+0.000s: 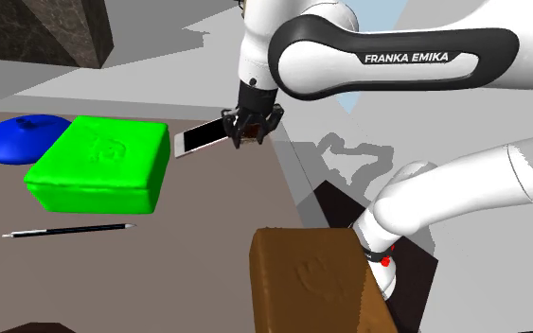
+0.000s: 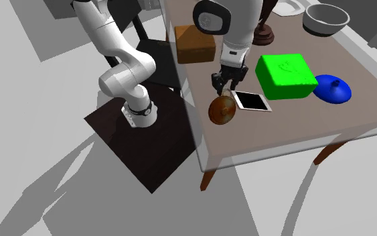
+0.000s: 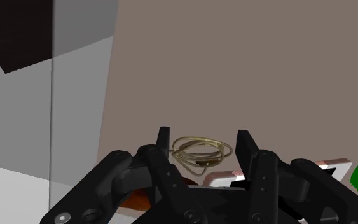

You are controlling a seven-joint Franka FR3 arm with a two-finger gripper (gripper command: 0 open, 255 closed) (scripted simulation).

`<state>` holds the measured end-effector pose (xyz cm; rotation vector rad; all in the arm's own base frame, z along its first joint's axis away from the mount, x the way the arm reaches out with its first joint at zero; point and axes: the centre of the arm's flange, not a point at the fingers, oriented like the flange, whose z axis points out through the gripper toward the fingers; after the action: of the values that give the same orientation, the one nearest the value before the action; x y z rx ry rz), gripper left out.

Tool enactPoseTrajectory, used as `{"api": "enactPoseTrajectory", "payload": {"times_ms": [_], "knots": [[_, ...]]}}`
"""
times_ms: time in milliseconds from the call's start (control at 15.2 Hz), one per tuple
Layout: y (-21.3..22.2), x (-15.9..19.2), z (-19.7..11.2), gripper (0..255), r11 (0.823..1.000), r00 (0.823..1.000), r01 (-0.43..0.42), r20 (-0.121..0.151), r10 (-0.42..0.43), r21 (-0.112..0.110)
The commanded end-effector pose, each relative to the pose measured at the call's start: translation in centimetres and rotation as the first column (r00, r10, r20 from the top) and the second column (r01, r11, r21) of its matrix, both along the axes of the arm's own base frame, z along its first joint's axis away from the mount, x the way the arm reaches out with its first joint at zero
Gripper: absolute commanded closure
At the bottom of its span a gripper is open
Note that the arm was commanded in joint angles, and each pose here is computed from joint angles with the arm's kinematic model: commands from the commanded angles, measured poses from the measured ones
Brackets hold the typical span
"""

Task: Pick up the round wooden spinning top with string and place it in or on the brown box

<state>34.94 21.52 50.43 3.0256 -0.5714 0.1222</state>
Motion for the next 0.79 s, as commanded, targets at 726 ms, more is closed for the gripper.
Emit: {"api": "enactPoseTrajectory", "payload": {"times_ms": [726], "knots": [[0.0,-0.1,7.0,255,1.0,1.0,0.0,0.0,0.0,0.0]]}}
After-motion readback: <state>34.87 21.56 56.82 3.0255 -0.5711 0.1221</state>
